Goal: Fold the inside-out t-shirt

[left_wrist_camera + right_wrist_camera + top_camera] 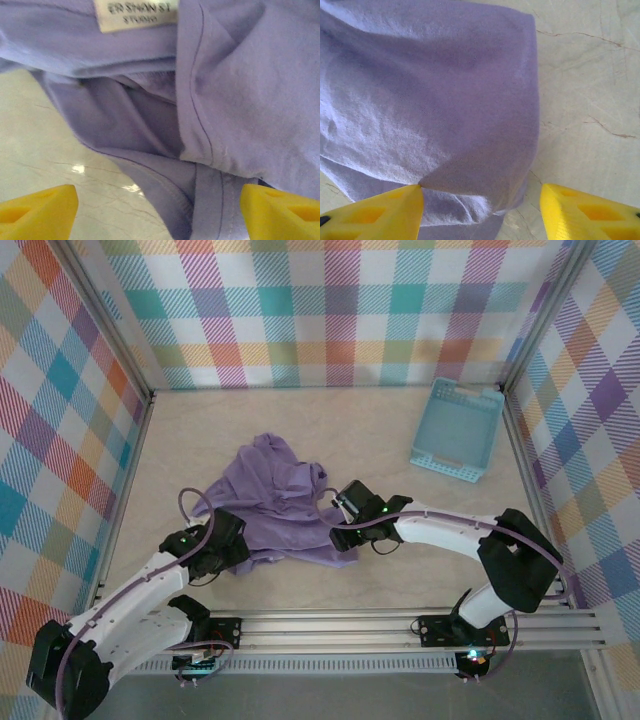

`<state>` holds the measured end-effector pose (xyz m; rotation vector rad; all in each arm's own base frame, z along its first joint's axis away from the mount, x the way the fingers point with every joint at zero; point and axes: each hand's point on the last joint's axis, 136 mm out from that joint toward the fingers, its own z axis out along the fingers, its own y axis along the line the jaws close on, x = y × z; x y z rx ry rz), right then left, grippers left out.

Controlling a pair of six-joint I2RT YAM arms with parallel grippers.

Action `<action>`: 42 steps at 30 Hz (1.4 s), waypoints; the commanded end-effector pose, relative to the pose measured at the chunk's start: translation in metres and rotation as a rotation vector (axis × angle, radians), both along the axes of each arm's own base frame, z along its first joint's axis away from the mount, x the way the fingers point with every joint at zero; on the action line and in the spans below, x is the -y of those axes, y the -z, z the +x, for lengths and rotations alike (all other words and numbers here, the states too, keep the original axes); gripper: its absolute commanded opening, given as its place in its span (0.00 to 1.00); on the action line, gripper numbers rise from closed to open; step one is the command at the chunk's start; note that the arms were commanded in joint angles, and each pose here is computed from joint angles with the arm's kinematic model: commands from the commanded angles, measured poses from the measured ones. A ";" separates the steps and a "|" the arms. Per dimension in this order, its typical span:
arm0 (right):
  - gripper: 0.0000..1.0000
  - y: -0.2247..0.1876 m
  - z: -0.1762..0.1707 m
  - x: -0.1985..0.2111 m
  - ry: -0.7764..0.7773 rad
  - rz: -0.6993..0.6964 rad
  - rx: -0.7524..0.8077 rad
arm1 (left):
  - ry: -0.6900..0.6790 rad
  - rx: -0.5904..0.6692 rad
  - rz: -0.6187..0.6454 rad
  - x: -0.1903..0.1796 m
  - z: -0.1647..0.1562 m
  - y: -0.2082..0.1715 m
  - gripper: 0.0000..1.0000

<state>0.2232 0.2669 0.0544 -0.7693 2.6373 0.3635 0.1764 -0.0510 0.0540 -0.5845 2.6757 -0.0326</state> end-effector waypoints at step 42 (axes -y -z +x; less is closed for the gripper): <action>0.69 -0.041 -0.017 -0.020 -0.320 0.202 0.270 | -0.010 0.243 -0.008 -0.001 0.077 -0.083 0.02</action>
